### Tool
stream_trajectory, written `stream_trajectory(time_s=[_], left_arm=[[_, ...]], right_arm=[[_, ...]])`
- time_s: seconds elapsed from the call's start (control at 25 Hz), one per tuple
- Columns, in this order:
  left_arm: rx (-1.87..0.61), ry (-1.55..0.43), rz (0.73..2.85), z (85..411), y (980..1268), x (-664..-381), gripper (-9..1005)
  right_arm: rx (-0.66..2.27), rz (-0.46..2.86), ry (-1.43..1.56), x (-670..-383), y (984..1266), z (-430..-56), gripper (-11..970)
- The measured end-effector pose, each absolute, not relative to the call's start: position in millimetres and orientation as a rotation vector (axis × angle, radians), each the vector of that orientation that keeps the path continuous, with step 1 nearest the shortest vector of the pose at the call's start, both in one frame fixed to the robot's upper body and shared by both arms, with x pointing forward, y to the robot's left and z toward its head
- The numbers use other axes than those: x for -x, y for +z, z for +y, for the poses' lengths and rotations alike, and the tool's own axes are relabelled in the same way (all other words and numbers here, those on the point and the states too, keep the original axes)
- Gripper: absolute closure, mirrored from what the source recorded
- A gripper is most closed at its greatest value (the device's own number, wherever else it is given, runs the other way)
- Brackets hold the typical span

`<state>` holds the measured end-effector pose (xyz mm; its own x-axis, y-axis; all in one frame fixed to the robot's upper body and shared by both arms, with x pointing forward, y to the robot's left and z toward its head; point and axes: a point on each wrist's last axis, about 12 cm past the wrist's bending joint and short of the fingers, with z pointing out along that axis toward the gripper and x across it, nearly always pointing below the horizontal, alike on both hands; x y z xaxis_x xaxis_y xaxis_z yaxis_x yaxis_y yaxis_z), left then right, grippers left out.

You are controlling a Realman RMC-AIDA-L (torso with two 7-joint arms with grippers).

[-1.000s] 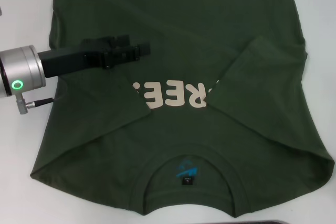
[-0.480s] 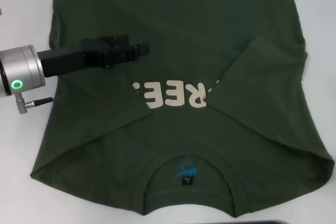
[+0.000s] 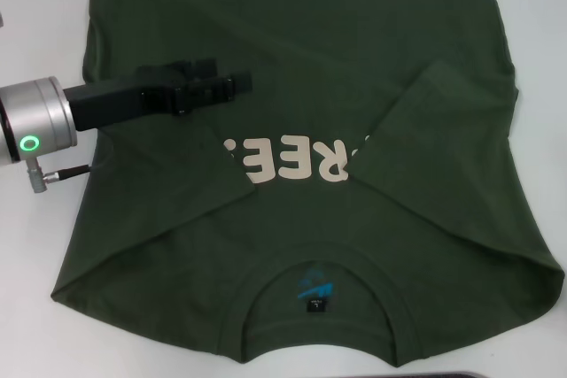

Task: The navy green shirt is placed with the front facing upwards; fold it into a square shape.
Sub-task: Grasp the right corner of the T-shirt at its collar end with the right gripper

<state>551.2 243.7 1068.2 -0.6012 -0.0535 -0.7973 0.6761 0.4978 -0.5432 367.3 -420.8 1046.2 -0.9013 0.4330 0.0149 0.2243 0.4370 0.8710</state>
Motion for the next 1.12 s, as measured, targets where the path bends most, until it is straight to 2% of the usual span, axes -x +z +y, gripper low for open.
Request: stream_trajectory(time_s=[1.12], left_arm=[[-0.502, -1.139, 1.958, 244.1, 1066.8, -553.6, 121]], right_arm=[[-0.592, 2.523, 1.410, -392.1, 1040.5, -414.3, 335]])
